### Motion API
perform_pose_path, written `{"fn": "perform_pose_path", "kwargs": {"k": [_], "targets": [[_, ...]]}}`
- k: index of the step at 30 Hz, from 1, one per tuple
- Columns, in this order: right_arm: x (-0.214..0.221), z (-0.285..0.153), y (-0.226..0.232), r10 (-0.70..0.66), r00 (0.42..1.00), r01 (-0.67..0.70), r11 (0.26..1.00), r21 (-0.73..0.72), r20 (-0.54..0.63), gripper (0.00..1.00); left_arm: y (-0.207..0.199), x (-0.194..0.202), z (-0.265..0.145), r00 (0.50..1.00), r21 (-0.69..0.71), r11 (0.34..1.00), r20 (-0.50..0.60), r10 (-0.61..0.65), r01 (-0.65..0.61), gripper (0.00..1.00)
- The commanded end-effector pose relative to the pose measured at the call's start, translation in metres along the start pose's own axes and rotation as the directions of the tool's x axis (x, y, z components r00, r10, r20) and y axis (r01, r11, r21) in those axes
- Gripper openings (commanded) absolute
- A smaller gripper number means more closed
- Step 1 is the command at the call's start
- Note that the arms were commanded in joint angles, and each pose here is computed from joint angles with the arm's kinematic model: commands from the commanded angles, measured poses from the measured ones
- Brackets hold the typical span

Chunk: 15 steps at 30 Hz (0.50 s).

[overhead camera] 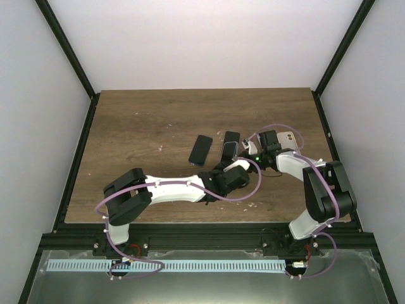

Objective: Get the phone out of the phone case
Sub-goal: Remove the phone case from the phone.

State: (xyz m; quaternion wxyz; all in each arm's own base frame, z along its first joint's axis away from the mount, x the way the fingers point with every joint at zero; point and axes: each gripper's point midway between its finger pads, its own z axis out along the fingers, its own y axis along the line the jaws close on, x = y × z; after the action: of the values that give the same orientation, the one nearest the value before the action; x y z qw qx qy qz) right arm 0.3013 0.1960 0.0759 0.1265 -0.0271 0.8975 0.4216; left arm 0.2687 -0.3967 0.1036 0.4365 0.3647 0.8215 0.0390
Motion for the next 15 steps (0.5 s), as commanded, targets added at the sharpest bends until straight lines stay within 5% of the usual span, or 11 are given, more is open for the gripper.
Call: {"fn": "perform_pose_path", "kwargs": {"k": [1,15], "targets": [[-0.017,-0.007,0.022,-0.035,0.999,0.036,0.996,-0.079,0.023,0.01,-0.004,0.005,0.004,1.0,0.004,1.0,-0.012,0.02,-0.02,0.45],[-0.017,-0.008,0.023,-0.02,1.0,0.021,0.994,-0.103,0.014,0.01,0.009,0.027,0.013,0.998,-0.073,0.997,-0.057,0.034,-0.038,0.42]]}}
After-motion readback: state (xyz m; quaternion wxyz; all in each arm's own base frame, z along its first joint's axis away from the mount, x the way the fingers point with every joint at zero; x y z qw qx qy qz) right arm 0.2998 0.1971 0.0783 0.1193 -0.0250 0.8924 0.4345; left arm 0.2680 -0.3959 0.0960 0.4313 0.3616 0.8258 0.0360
